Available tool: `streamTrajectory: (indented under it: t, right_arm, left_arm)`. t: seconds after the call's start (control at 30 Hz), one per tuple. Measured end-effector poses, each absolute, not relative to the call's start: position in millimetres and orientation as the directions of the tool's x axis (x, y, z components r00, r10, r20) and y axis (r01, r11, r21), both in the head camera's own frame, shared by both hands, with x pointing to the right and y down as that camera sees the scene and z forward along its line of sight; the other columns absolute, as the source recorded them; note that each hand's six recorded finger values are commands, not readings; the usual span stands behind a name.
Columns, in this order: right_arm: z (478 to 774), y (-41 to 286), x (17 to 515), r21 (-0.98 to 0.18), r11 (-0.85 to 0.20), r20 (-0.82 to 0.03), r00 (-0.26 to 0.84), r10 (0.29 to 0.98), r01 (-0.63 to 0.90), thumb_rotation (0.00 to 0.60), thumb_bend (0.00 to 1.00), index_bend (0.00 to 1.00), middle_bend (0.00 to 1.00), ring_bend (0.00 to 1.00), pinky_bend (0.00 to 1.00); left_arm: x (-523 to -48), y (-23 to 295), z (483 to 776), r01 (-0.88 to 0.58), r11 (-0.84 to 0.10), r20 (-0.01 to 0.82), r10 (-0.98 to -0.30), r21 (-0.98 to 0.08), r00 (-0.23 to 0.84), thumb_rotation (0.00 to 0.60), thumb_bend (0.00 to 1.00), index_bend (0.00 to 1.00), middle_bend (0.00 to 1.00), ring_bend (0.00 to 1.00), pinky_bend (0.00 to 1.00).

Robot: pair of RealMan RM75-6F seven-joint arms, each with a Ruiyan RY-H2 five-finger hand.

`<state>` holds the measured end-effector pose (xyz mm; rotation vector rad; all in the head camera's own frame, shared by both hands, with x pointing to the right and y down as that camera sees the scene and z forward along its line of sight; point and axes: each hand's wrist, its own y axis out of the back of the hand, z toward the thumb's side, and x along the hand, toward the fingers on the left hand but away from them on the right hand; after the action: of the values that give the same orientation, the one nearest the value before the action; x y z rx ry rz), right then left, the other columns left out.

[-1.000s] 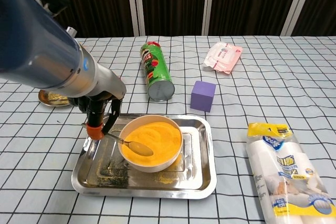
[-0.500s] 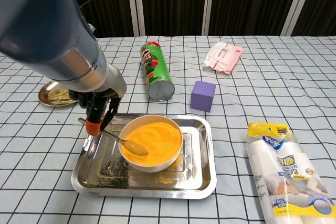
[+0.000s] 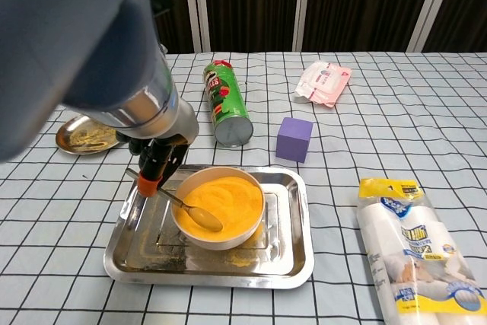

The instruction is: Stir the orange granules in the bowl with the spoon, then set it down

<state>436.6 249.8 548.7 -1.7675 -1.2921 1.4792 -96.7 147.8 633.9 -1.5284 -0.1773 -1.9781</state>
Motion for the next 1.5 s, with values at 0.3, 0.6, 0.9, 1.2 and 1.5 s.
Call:
streamTrajectory:
  t: [0.3,0.6,0.9,1.2,1.5]
  right_arm:
    - [549,250,437,-0.832,-0.428,-0.471,-0.040,0.881,0.353,0.600,0.40,0.00,0.00,0.00,0.00]
    - [549,250,437,-0.828,-0.430,-0.474,-0.040,0.879,0.361,0.600,0.41,0.00,0.00,0.00,0.00]
    - [548,250,437,-0.827,-0.430,-0.474,-0.039,0.880,0.361,0.600,0.40,0.00,0.00,0.00,0.00]
    - [548,250,437,-0.826,-0.430,-0.475,-0.039,0.879,0.365,0.600,0.40,0.00,0.00,0.00,0.00]
    - [549,250,437,-0.823,-0.431,-0.478,-0.043,0.877,0.370,0.600,0.40,0.00,0.00,0.00,0.00]
  left_arm:
    - [-89,146,641,0.538,-0.800,0.903,-0.403,-0.267,-0.151,0.600,0.95,0.80,1.00,1.00,0.98]
    - [-92,134,645,0.510,-0.808,0.884,-0.434,-0.294,-0.177,0.600,0.95,0.80,1.00,1.00,0.99]
    - [-95,124,642,0.459,-0.820,0.874,-0.457,-0.342,-0.165,0.600,0.95,0.80,1.00,1.00,0.99]
    - [-90,144,630,0.464,-0.828,0.910,-0.402,-0.315,-0.101,0.600,0.95,0.80,1.00,1.00,0.99]
    - [-90,156,627,0.479,-0.831,0.925,-0.368,-0.283,-0.093,0.600,0.95,0.80,1.00,1.00,0.99]
